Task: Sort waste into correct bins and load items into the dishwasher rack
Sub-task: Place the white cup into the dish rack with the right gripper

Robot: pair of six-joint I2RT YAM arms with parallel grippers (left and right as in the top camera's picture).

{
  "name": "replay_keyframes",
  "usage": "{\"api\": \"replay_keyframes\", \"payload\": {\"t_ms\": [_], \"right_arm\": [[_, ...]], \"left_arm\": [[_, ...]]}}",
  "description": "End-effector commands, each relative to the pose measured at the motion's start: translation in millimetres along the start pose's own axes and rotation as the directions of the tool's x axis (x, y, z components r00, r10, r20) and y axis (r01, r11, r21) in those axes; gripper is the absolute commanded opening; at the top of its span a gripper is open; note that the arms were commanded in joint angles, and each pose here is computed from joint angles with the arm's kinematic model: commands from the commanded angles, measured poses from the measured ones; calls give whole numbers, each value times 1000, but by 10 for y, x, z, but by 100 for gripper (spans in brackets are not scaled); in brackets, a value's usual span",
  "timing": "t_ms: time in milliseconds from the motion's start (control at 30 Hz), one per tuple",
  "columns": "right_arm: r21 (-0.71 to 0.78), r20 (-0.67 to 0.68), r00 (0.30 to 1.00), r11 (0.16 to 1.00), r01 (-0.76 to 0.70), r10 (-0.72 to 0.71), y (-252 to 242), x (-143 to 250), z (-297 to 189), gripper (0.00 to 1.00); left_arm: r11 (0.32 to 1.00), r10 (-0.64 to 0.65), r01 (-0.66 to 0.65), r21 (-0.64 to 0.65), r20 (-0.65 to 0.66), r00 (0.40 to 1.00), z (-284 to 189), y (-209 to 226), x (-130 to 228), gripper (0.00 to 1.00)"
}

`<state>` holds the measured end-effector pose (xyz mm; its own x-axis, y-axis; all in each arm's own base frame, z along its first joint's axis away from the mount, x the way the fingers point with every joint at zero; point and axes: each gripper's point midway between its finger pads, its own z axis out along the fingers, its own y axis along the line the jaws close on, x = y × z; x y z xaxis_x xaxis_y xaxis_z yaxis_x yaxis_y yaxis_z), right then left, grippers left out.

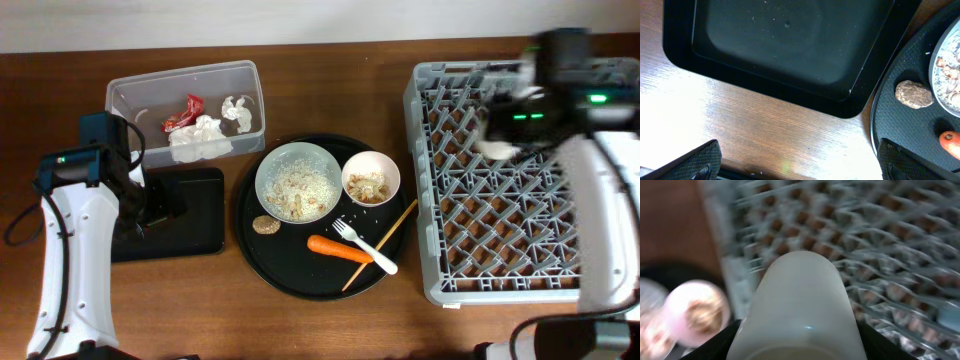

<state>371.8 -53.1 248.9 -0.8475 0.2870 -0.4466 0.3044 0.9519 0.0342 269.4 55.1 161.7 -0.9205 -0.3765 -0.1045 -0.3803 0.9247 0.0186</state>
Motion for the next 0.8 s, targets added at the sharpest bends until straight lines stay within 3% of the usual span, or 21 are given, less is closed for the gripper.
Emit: {"api": "replay_keyframes", "payload": {"t_ms": [0, 133, 233, 600, 700, 767], "right_arm": [[83, 68, 980, 978, -191, 186, -752, -152, -105, 64], [202, 106, 902, 879, -433, 419, -1884, -88, 6, 65], [237, 100, 857, 824, -515, 506, -2331, -13, 223, 65], [223, -15, 838, 819, -529, 546, -2594, 27, 1295, 66], [212, -21, 837, 821, -531, 547, -2579, 26, 1330, 91], [113, -43, 835, 833, -542, 549, -2411, -33, 1346, 92]], "left_arm": [[1000, -17, 17, 6, 16, 1000, -46, 7, 7, 99], [1000, -17, 17, 6, 16, 1000, -46, 7, 7, 99], [1000, -17, 17, 6, 16, 1000, -46, 7, 7, 99], [1000, -17, 17, 7, 20, 1000, -46, 6, -1, 99], [1000, -17, 17, 7, 20, 1000, -46, 6, -1, 99], [1000, -17, 17, 7, 20, 1000, -46, 6, -1, 99]]}}
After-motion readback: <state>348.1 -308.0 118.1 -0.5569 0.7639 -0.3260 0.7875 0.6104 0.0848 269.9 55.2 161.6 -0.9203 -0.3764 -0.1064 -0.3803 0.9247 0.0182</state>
